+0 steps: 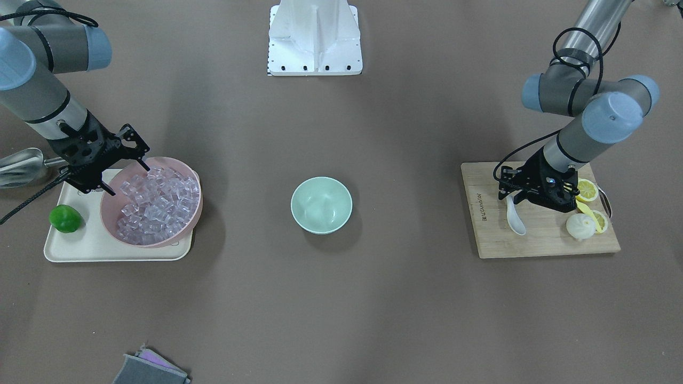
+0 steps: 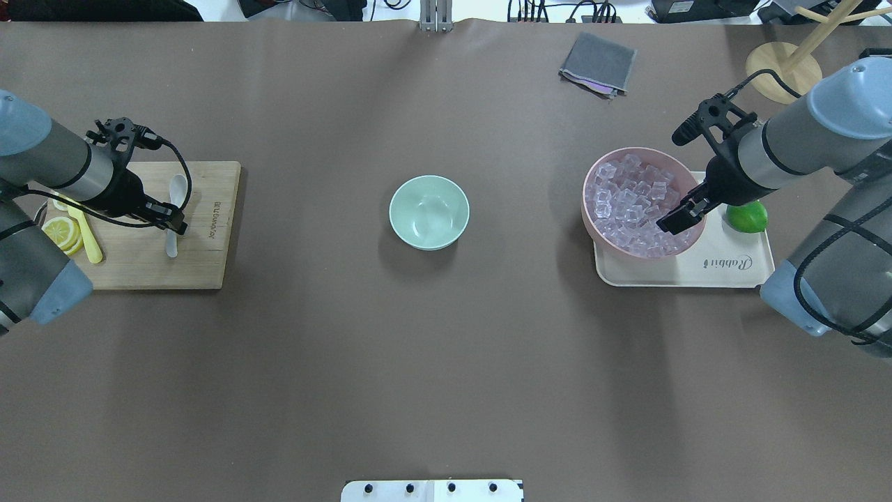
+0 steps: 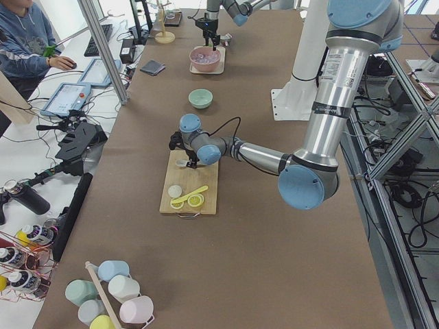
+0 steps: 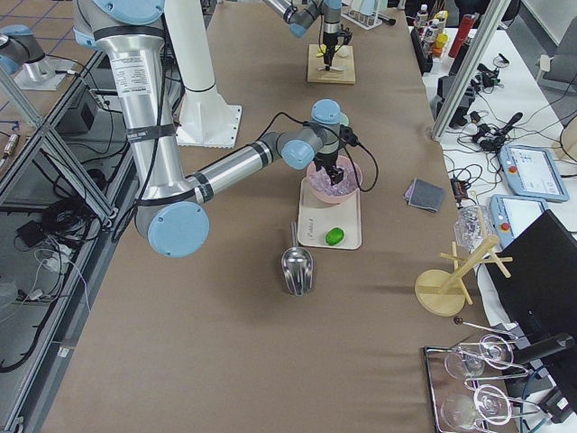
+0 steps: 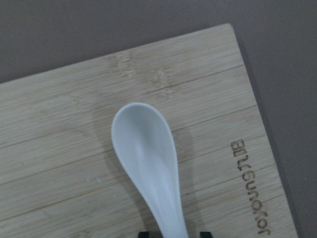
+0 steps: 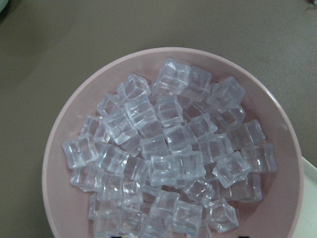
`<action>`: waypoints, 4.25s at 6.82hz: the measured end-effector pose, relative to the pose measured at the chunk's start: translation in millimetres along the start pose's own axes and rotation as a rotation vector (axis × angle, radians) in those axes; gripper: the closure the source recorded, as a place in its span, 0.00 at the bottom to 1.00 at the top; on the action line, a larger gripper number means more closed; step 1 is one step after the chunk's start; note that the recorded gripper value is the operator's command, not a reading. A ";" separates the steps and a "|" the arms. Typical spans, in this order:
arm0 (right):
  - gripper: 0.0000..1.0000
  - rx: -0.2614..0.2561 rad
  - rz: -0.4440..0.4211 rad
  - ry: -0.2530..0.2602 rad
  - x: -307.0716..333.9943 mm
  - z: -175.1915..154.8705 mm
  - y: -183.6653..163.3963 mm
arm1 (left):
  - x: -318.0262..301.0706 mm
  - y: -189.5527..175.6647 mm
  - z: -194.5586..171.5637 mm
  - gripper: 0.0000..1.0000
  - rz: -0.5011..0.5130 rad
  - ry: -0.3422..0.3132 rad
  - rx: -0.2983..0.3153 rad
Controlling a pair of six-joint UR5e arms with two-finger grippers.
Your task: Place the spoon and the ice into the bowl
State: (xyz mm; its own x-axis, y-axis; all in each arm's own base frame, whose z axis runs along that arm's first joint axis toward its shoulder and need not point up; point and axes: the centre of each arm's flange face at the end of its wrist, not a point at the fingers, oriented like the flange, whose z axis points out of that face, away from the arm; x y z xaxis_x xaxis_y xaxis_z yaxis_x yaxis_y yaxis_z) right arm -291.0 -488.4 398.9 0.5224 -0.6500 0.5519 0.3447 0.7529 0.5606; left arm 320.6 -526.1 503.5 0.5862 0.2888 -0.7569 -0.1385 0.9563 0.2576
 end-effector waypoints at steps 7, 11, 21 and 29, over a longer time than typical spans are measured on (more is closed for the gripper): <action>0.16 -0.001 0.002 -0.001 0.2 0.7 0.0 | 249.6 -79.4 -42.0 1.00 -0.116 0.221 0.116; 0.16 -0.019 0.014 0.003 6.1 11.3 -0.1 | 383.1 -93.7 -16.6 0.03 -0.117 0.245 0.178; 0.30 -0.074 0.026 -0.001 22.1 39.4 4.2 | 364.2 -85.6 -1.7 0.02 -0.128 0.196 0.249; 0.30 -0.097 0.065 -0.041 21.2 43.2 10.3 | 353.7 -76.5 11.5 0.02 -0.125 0.193 0.283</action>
State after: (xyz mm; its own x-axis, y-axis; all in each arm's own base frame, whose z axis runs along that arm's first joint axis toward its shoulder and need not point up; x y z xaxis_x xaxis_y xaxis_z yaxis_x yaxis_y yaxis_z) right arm -310.0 -498.8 443.0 0.5141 -0.6016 0.6114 0.3859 0.7988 0.4616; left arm 547.8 -497.6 223.0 0.4197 0.1997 -0.8854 0.1670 0.9418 0.2916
